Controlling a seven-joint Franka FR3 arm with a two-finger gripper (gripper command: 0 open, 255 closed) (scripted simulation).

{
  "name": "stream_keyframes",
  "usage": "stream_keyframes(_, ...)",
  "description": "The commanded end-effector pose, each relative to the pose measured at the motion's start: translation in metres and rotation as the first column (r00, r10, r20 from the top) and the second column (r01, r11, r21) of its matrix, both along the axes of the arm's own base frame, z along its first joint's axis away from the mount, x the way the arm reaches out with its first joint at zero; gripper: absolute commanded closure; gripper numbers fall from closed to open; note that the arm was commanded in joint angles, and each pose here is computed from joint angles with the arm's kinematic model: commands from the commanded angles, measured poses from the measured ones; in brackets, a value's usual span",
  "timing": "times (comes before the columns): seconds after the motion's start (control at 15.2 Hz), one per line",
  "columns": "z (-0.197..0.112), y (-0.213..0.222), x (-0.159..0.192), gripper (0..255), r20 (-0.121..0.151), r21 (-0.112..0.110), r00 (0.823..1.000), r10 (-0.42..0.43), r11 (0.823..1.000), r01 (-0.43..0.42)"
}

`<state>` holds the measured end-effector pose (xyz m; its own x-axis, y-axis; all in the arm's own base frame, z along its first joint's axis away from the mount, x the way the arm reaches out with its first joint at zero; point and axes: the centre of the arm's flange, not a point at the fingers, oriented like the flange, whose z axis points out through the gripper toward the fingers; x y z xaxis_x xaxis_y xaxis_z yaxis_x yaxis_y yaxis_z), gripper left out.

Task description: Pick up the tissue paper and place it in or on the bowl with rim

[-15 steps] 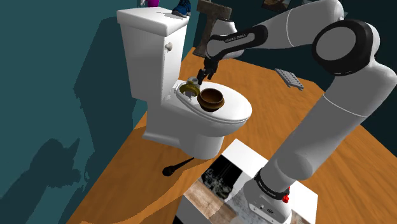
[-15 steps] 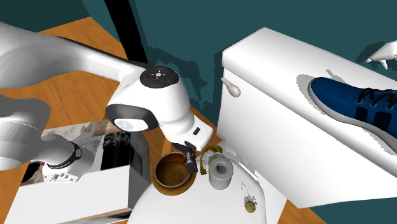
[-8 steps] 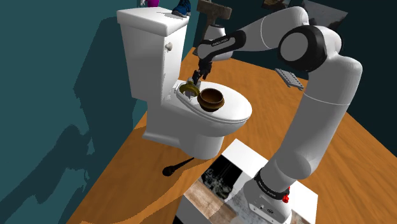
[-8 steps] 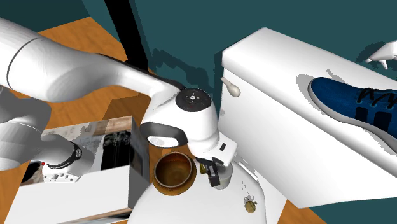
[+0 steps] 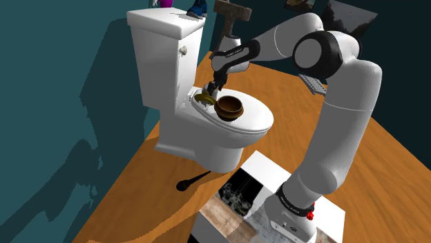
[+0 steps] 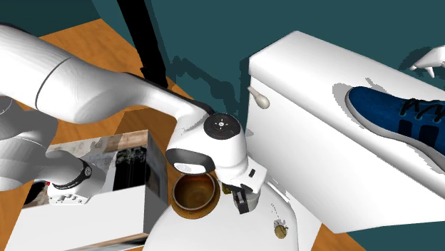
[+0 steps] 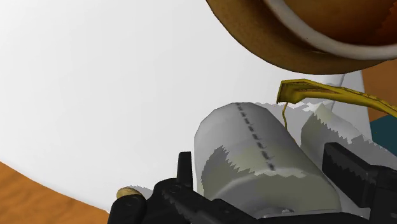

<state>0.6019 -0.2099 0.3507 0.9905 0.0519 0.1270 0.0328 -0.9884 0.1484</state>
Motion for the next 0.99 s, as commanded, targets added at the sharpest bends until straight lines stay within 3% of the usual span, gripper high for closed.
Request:
stream_keyframes(0.0, -0.0019, -0.0002, -0.0002, 0, 0.000, 0.000, 1.000, 0.000, 1.000, 0.000)
stream_keyframes(0.33, -0.0019, -0.0002, -0.0002, 0, 0.000, 0.000, 1.000, 0.000, 1.000, 0.000)
stream_keyframes(0.4, -0.0019, -0.0002, -0.0002, 255, 0.000, 0.000, 1.000, 0.000, 1.000, 0.000)
stream_keyframes(0.92, -0.0020, -0.0001, -0.0003, 255, 0.000, 0.000, 1.000, 0.000, 1.000, 0.000)
